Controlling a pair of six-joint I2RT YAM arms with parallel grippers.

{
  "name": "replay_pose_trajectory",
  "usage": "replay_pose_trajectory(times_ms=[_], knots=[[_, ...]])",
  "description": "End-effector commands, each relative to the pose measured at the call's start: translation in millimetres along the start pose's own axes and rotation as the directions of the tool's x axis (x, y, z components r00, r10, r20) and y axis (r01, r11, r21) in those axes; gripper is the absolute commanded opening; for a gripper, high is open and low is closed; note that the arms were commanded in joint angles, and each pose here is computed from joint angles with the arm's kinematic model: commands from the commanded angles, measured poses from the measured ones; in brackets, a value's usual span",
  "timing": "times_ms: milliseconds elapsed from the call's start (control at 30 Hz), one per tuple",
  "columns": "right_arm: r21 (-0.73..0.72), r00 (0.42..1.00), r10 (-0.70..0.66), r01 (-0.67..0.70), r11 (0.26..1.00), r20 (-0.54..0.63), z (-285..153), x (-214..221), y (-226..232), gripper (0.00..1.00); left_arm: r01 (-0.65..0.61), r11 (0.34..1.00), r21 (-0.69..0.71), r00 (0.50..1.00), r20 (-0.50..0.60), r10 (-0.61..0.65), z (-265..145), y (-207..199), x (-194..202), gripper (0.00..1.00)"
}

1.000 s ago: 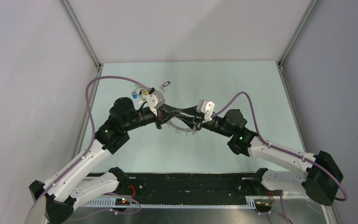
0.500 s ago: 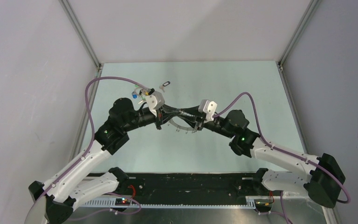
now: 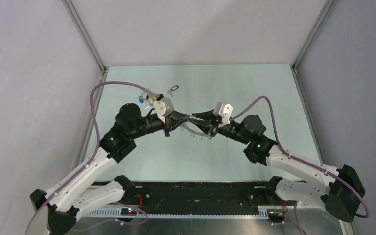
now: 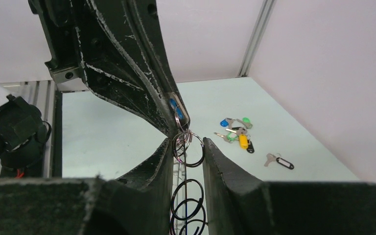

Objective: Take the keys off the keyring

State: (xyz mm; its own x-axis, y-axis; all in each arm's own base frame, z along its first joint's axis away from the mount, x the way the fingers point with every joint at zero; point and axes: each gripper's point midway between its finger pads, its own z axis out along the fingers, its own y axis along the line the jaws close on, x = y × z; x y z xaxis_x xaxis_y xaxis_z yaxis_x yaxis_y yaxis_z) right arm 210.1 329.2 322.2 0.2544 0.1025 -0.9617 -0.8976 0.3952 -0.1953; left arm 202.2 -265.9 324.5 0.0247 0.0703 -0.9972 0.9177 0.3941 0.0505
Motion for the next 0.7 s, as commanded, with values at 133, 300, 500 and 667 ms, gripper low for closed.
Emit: replay_pose_trajectory(times_ms=[133, 300, 500, 667], knots=[[0.032, 0.991, 0.102, -0.105, 0.994, 0.088, -7.8, -25.7, -17.2, 0.27, -0.074, 0.997, -0.023, 0.996, 0.042, 0.075, -0.7, 4.3, -8.5, 0.0], [0.034, 0.989, 0.123, -0.126, 0.991, 0.082, -8.3, -23.7, -18.0, 0.26, -0.091, 0.996, -0.019, 0.995, 0.037, 0.091, 0.5, 2.9, -5.6, 0.0], [0.058, 0.971, 0.212, -0.219, 0.974, 0.106, -11.2, -27.7, -27.8, 0.23, -0.117, 0.993, -0.018, 0.993, 0.034, 0.117, -0.2, 0.5, -2.8, 0.0], [0.013, 0.969, 0.224, -0.227, 0.974, 0.103, -11.5, -28.6, -22.0, 0.23, -0.113, 0.993, -0.031, 0.993, 0.038, 0.114, -1.1, 1.0, -5.6, 0.0]])
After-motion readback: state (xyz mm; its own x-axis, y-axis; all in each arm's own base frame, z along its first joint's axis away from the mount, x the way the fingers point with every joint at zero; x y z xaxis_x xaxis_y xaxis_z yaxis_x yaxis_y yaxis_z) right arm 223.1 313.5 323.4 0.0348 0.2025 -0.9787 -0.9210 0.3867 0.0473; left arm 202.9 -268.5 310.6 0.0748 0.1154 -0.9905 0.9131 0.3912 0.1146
